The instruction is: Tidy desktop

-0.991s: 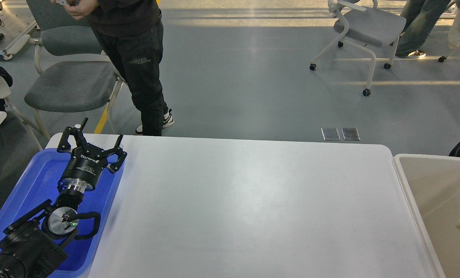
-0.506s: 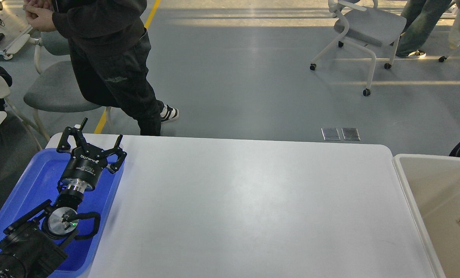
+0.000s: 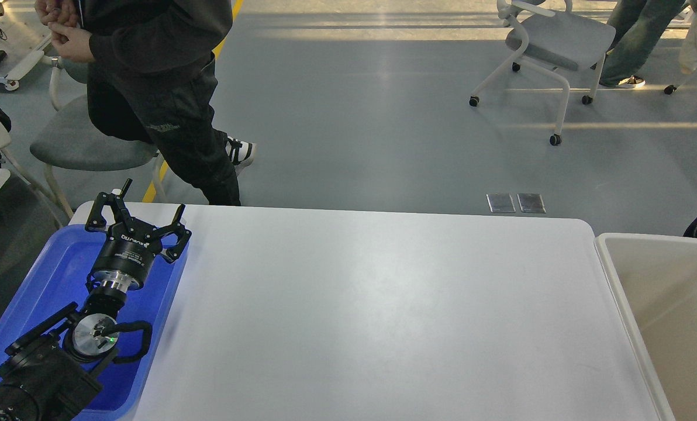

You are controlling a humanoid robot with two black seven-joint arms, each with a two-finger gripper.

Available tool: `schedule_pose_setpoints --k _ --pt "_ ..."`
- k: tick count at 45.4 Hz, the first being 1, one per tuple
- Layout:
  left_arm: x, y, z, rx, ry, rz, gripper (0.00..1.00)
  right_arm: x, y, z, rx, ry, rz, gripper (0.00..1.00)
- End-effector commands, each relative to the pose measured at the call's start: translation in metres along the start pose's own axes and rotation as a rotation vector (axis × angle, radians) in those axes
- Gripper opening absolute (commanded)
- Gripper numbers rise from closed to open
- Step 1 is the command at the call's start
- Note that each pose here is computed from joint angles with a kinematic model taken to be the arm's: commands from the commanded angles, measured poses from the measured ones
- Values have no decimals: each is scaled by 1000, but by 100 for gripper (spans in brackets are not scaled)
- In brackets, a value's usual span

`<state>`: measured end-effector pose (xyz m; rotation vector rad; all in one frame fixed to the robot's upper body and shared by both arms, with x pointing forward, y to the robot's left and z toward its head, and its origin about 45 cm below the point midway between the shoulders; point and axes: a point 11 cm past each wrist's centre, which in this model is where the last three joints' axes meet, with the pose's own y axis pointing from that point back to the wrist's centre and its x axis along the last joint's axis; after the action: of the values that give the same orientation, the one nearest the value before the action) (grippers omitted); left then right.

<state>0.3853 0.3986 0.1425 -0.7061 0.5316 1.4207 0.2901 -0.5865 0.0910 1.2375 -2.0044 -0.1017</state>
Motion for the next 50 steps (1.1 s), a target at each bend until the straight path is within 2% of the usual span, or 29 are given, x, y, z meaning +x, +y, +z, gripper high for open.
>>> schedule_pose_setpoints --k 1,6,11,25,31,38,50 --pt "0 0 0 -1 -1 1 100 15 -3 -13 32 -148 19 86" --pt "0 0 0 -1 0 2 100 17 -3 -31 82 -284 -16 86" --pt "0 0 0 -1 -1 3 100 16 1 -44 131 -413 -46 98" --pt "0 0 0 -1 -1 3 100 6 25 -85 312 -812 -138 100" --pt "0 0 0 -1 -1 3 100 -24 43 -123 420 -835 -260 100" --pt "0 0 0 -1 -1 3 100 -55 65 -147 496 -961 -343 100" --pt "0 0 0 -1 -1 3 100 -115 77 -143 455 -1139 -393 100"
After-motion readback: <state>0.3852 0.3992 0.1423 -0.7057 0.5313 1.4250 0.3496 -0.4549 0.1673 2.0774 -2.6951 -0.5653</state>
